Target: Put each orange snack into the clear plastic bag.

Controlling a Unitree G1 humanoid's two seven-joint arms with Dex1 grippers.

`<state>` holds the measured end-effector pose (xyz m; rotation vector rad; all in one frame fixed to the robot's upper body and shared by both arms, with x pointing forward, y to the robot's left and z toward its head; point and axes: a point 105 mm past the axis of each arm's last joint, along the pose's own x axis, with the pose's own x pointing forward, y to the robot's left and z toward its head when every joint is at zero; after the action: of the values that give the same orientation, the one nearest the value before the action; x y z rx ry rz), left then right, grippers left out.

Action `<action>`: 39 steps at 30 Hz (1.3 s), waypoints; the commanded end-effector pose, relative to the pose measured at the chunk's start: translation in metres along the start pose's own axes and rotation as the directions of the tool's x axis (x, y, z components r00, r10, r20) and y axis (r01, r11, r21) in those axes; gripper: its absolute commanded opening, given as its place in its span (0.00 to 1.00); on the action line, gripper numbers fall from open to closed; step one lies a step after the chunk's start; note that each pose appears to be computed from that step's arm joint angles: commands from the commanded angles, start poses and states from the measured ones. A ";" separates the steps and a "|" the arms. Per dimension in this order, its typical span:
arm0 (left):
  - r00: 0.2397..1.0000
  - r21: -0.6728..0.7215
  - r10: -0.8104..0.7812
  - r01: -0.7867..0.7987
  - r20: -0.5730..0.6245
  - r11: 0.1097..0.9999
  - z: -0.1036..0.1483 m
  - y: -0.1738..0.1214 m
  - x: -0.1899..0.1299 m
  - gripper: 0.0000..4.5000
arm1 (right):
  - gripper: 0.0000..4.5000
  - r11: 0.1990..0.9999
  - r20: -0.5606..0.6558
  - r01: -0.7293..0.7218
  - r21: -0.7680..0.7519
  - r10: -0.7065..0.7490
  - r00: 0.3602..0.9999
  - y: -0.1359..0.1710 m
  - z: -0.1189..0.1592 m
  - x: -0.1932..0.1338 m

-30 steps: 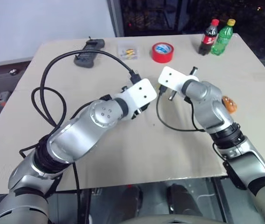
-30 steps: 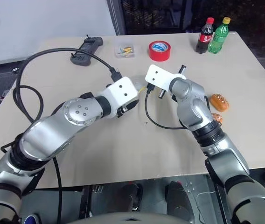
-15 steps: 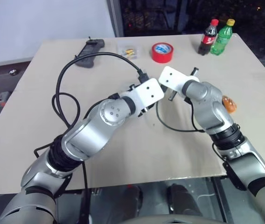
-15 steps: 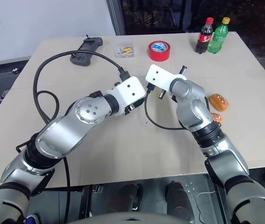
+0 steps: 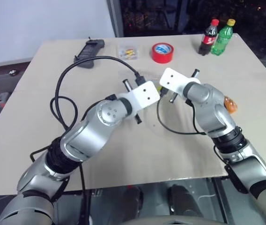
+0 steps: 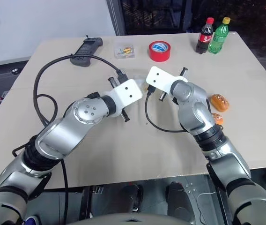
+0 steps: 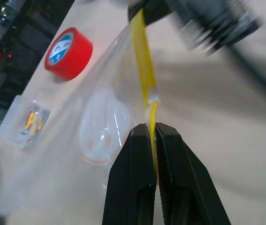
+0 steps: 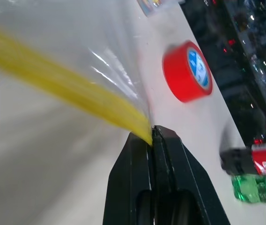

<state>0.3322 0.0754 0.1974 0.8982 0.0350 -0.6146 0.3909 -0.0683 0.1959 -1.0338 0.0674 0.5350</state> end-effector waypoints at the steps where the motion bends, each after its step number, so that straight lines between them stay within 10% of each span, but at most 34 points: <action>1: 0.991 0.003 -0.004 0.003 0.130 1.000 0.003 0.016 -0.004 0.01 | 0.00 1.000 0.055 -0.028 -0.007 0.028 0.998 0.000 0.003 -0.010; 6: 0.968 -0.127 0.058 -0.027 0.245 0.992 -0.012 0.037 -0.006 0.00 | 0.38 0.967 0.130 0.052 0.250 -0.087 0.988 -0.016 -0.001 -0.025; 12: 0.959 -0.163 0.072 -0.028 0.274 0.986 -0.024 0.046 -0.006 0.00 | 0.38 0.879 0.182 0.026 0.476 -0.128 0.975 -0.024 -0.008 -0.049; 17: 0.943 -0.203 0.072 -0.005 0.326 0.979 -0.024 0.045 -0.011 0.00 | 0.01 0.724 0.312 -0.144 0.674 -0.102 0.945 -0.009 0.020 -0.053; 39: 0.917 -0.146 0.022 0.040 0.398 0.988 -0.015 0.030 -0.033 0.00 | 0.01 0.552 0.355 -0.253 0.795 -0.085 0.931 -0.003 0.040 -0.018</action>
<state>0.3300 0.1165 0.2038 0.5910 -0.2167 -0.7905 0.3700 -0.0452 0.2058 0.0183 0.1107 0.6613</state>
